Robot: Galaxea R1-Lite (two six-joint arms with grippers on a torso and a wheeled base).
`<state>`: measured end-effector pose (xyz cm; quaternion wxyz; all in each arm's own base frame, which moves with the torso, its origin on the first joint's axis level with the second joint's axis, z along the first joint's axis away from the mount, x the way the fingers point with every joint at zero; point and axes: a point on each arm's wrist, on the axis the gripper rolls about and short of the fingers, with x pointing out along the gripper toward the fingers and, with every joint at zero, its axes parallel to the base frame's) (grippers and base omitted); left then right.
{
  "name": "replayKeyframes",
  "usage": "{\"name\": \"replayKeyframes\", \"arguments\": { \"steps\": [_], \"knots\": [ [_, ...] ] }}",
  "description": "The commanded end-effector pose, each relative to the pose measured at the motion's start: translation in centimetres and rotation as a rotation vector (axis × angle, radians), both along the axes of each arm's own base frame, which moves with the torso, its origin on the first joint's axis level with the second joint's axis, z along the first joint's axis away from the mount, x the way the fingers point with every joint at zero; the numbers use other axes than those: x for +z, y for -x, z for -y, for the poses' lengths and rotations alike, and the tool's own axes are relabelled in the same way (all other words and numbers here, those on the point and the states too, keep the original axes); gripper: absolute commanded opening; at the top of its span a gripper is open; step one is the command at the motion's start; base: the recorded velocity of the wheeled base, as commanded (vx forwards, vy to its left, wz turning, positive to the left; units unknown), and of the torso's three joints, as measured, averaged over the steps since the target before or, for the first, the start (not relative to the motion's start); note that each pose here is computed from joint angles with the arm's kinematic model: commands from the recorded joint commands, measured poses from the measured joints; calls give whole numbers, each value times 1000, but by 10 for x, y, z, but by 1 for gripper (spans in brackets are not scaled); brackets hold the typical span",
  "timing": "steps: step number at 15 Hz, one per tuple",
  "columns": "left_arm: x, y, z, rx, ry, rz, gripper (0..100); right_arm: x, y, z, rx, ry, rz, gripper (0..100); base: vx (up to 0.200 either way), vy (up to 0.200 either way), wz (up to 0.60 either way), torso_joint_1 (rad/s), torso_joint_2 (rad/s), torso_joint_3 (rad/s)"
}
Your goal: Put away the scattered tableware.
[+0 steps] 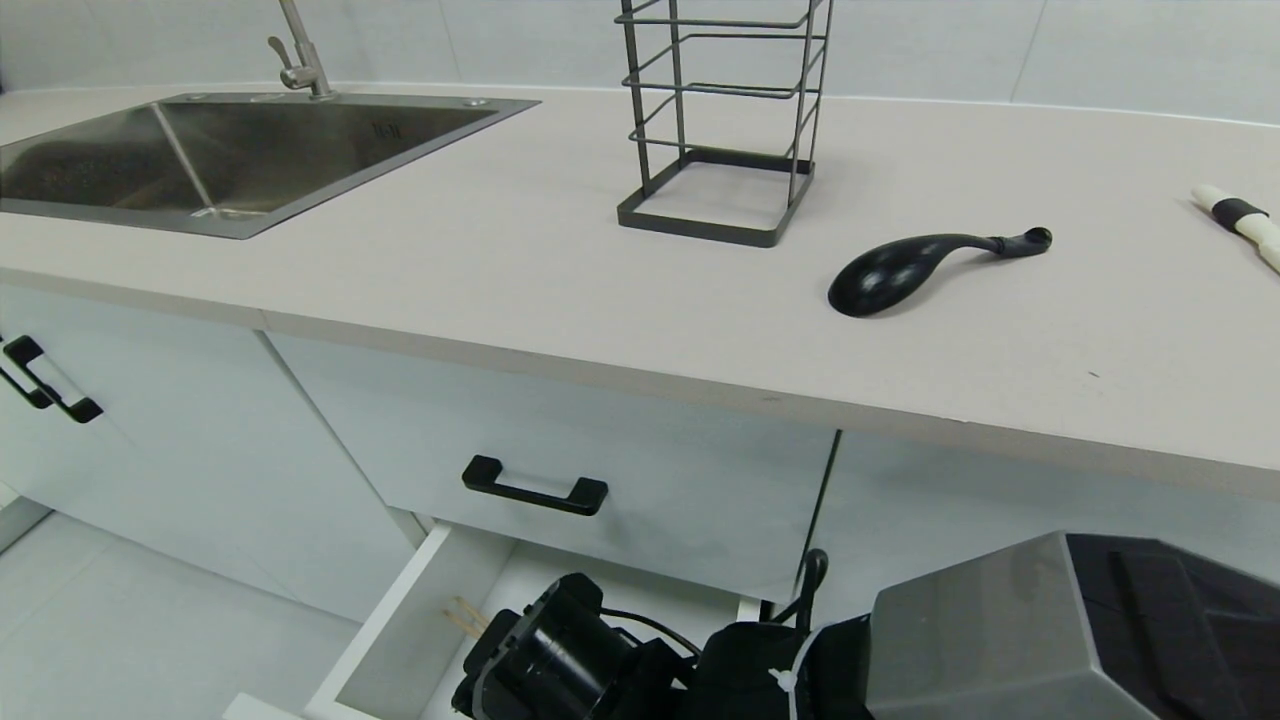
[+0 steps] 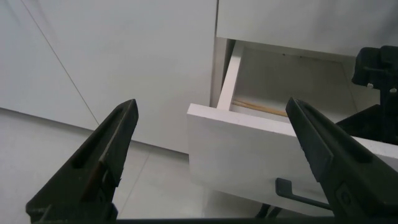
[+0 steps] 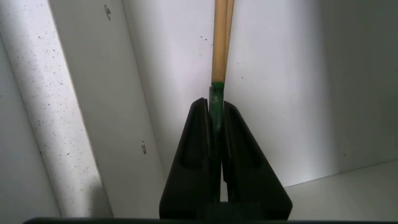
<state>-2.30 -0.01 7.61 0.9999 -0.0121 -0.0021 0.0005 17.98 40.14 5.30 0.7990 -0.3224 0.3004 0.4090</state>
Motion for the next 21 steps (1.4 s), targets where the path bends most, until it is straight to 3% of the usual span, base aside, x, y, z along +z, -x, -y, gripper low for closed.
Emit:
{"name": "replayKeyframes", "arguments": {
  "steps": [1,10,11,16,21],
  "knots": [
    [0,0,0,0,0,-1,100,11,2,4,-1,-11,6,0,0,0,0,0,0,0],
    [0,0,0,0,0,-1,100,22,1,14,-33,-15,32,0,0,0,0,0,0,0],
    [0,0,0,0,0,-1,100,22,1,14,-31,-11,31,100,0,0,0,0,0,0],
    [0,0,0,0,0,-1,100,25,2,15,-33,-17,35,100,0,0,0,0,0,0],
    [0,0,0,0,0,-1,100,64,9,24,-38,-98,84,100,0,0,0,0,0,0]
  ]
}}
